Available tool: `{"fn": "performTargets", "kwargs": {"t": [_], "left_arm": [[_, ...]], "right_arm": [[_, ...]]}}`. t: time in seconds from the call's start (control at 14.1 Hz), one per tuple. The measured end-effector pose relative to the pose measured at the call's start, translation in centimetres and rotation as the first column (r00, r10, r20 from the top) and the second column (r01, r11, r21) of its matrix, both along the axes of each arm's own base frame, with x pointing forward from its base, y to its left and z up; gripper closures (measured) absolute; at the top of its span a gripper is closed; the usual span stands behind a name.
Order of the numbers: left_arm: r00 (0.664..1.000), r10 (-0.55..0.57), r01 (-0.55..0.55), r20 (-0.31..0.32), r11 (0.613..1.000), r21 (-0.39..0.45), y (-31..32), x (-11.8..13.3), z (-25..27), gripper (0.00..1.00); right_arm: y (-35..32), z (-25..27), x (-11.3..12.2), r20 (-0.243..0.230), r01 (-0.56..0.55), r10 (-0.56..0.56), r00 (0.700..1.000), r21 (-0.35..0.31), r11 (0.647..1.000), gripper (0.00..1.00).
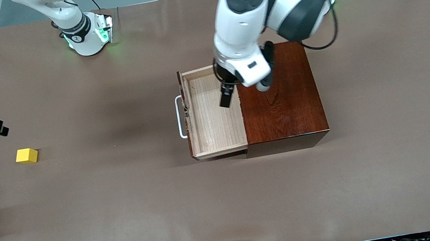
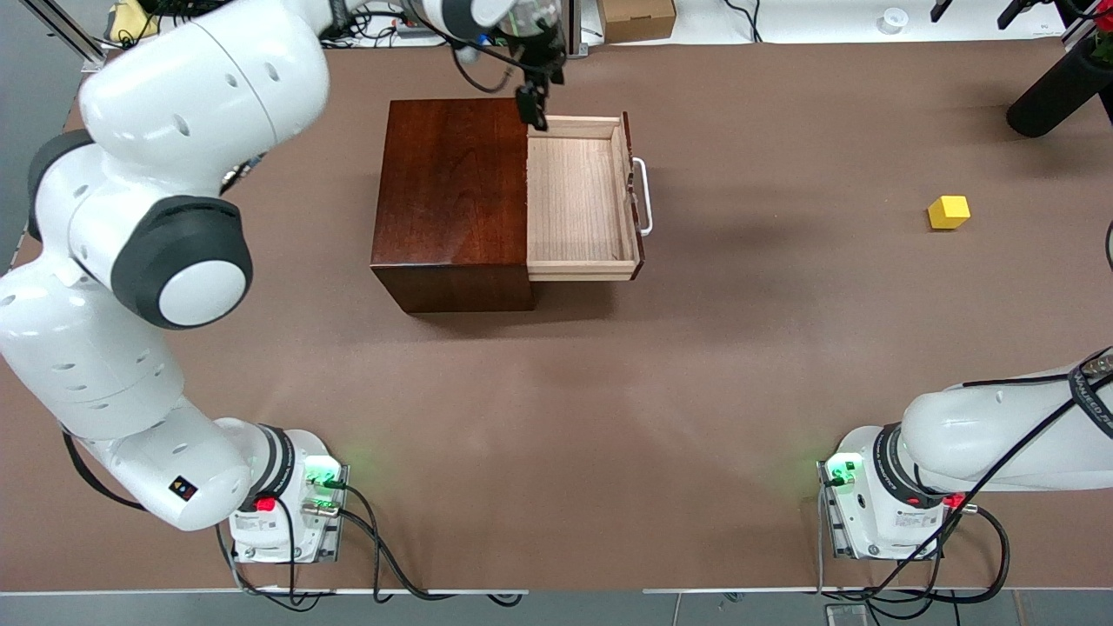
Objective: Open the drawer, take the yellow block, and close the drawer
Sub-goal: 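Withdraw the right gripper while the left gripper moves over the drawer front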
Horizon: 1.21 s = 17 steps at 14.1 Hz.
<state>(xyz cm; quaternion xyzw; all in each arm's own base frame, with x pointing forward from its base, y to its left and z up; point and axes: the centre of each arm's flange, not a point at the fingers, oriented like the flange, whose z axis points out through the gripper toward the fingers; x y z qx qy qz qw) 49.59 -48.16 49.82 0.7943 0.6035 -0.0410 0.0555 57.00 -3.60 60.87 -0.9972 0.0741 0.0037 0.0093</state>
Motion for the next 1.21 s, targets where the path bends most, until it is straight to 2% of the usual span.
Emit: {"fn": "performTargets", "kwargs": {"t": [0.14,0.57,0.85,0.99,1.21], "left_arm": [[0.999,0.051,-0.051,-0.016,0.999,0.006,-1.7,-1.4,-0.6,0.00],[0.994,0.108,-0.109,0.015,0.992,0.070,-7.3,-4.5,-4.3,0.00],[0.997,0.076,-0.076,-0.004,0.992,0.102,-10.2,-7.3,-7.2,0.00],[0.996,0.090,-0.090,0.006,0.992,0.085,-10.5,-7.3,-6.6,0.00],[0.983,0.171,-0.172,0.060,0.985,-0.001,-10.6,-5.6,-4.9,0.00]], "right_arm": [[-0.1,0.9,-0.5,0.011,-0.027,0.027,1.000,-0.001,1.000,0.00],[-0.1,1.1,-0.9,0.003,0.011,-0.011,1.000,-0.001,1.000,0.00],[-0.3,1.1,-0.9,0.002,0.022,-0.022,1.000,-0.001,1.000,0.00],[-0.5,1.1,-0.9,0.000,0.030,-0.030,1.000,-0.001,1.000,0.00],[-0.6,1.2,-1.0,-0.007,0.034,-0.034,0.999,-0.001,0.999,0.00]]}}
